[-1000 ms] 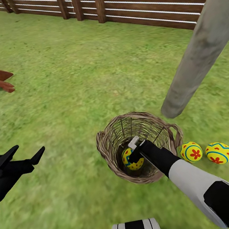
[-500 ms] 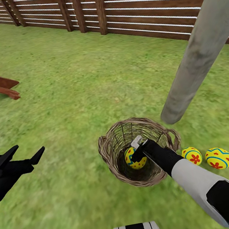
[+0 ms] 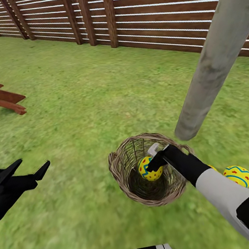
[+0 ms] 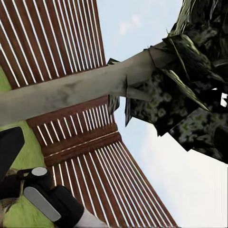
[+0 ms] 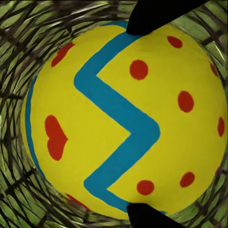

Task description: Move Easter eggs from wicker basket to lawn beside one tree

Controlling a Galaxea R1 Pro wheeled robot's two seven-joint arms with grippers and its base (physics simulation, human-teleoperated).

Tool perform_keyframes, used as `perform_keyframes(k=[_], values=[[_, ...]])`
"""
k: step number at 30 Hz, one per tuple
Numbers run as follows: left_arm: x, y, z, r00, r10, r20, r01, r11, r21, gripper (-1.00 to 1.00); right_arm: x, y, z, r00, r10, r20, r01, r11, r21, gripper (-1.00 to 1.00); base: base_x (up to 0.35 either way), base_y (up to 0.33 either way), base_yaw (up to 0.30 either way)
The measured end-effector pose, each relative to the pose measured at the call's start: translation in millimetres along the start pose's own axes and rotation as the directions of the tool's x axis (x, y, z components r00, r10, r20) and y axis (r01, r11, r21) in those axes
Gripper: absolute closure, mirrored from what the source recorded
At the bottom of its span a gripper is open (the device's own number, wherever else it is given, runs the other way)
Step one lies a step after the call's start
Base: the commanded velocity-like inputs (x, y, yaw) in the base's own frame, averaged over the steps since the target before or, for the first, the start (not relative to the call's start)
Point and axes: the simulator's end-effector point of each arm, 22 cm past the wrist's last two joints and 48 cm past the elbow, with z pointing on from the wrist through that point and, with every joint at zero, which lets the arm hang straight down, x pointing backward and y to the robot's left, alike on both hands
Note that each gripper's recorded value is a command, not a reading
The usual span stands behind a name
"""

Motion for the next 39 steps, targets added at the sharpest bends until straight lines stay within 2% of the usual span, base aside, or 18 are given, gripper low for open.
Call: perform_keyframes(k=[1, 3, 6, 11, 14, 15, 16, 21, 23, 24, 27, 29, 31, 33, 35, 36, 37, 39], values=[[4.4, -0.1, 1.1, 1.0, -0.008, -0.004, 0.008, 1.0, 0.008, -1.0, 3.1, -2.5, 0.8, 1.0, 0.011, -0.004, -0.011, 1.0, 0.003, 1.0, 0.0, 0.0, 0.0], [11.0, -0.6, 3.7, 1.0, -0.021, -0.009, 0.021, 1.0, 0.02, -1.0, 4.9, 7.9, 1.0, 1.0, 0.014, -0.013, -0.014, 1.0, -0.018, 1.0, 0.0, 0.0, 0.0], [22.4, -6.6, 10.1, 0.999, -0.029, -0.023, 0.03, 0.999, 0.042, -1.0, -3.8, 15.2, -7.6, 0.999, 0.034, 0.003, -0.034, 0.999, -0.041, 1.0, 0.0, 0.0, 0.0], [34.7, -14.7, 19.2, 0.998, -0.042, -0.045, 0.045, 0.997, 0.068, -1.0, -11.5, 15.8, -21.0, 0.998, 0.062, 0.015, -0.061, 0.996, -0.06, 1.0, 0.0, 0.0, 0.0], [39.9, -19.1, 22.6, 0.997, -0.045, -0.061, 0.049, 0.996, 0.075, -1.0, -16.2, 12.5, -28.6, 0.998, 0.061, 0.027, -0.06, 0.997, -0.053, 1.0, 0.0, 0.0, 0.0], [41.8, -20.7, 23.8, 0.997, -0.046, -0.066, 0.051, 0.996, 0.077, -1.0, -18.7, 9.4, -32.4, 0.997, 0.065, 0.035, -0.063, 0.997, -0.049, 1.0, 0.0, 0.0, 0.0], [61.0, -13.4, 32.1, 0.99, -0.081, -0.112, 0.089, 0.994, 0.07, -1.0, -26.1, 6.3, -38.5, 0.996, 0.069, 0.056, -0.067, 0.997, -0.045, 1.0, 0.0, 0.0, 0.0], [61.4, -25.2, 34.1, 0.991, -0.069, -0.116, 0.079, 0.993, 0.086, -1.0, -48.1, -2.1, -65.9, 0.991, 0.092, 0.101, -0.089, 0.995, -0.036, 1.0, 0.0, 0.0, 0.0], [61.3, -30.1, 34.5, 0.991, -0.063, -0.119, 0.074, 0.993, 0.092, -1.0, -50.5, -1.8, -76.3, 0.99, 0.105, 0.093, -0.102, 0.994, -0.036, 1.0, 0.0, 0.0, 0.0], [61.0, -33.1, 34.9, 0.991, -0.061, -0.118, 0.072, 0.993, 0.098, -1.0, -49.6, 0.5, -78.8, 0.99, 0.111, 0.085, -0.107, 0.993, -0.046, 1.0, 0.0, 0.0, 0.0], [56.8, -46.6, 34.4, 0.992, -0.063, -0.11, 0.078, 0.988, 0.131, -1.0, -48.7, 16.7, -88.5, 0.988, 0.142, 0.067, -0.132, 0.982, -0.136, 1.0, -0.194, 0.0, 0.0], [54.3, -52.7, 32.7, 0.992, -0.052, -0.115, 0.067, 0.989, 0.13, -1.0, -50.2, 20.2, -97.9, 0.987, 0.148, 0.069, -0.135, 0.977, -0.168, 1.0, -0.323, 0.0, 0.0], [53.1, -62.6, 31.5, 0.992, -0.043, -0.118, 0.061, 0.986, 0.154, -1.0, -59.6, 21.4, -115.0, 0.978, 0.173, 0.116, -0.147, 0.967, -0.207, 1.0, -0.272, 0.0, 0.0], [53.0, -74.2, 30.6, 0.992, -0.034, -0.119, 0.056, 0.98, 0.188, -1.0, -71.0, 21.7, -139.3, 0.96, 0.222, 0.169, -0.176, 0.953, -0.248, 1.0, -0.081, 0.0, 0.0], [53.4, -80.6, 30.7, 0.992, -0.027, -0.121, 0.051, 0.978, 0.202, -1.0, -81.8, 22.2, -166.5, 0.942, 0.233, 0.241, -0.17, 0.952, -0.255, 1.0, -0.021, 0.0, 0.0], [53.5, -83.4, 30.9, 0.992, -0.023, -0.121, 0.048, 0.977, 0.206, -1.0, -85.3, 21.3, -181.2, 0.93, 0.235, 0.283, -0.164, 0.954, -0.251, 1.0, -0.006, 0.0, 0.0], [53.7, -85.7, 31.0, 0.992, -0.02, -0.122, 0.046, 0.977, 0.21, -1.0, -87.2, 16.7, -198.7, 0.909, 0.248, 0.334, -0.171, 0.955, -0.245, 1.0, -0.003, 0.0, 0.0], [54.0, -90.0, 31.3, 0.992, -0.014, -0.122, 0.041, 0.976, 0.215, -1.0, -82.4, 7.2, -214.7, 0.882, 0.284, 0.377, -0.203, 0.949, -0.241, 1.0, -0.001, 0.0, 0.0]])
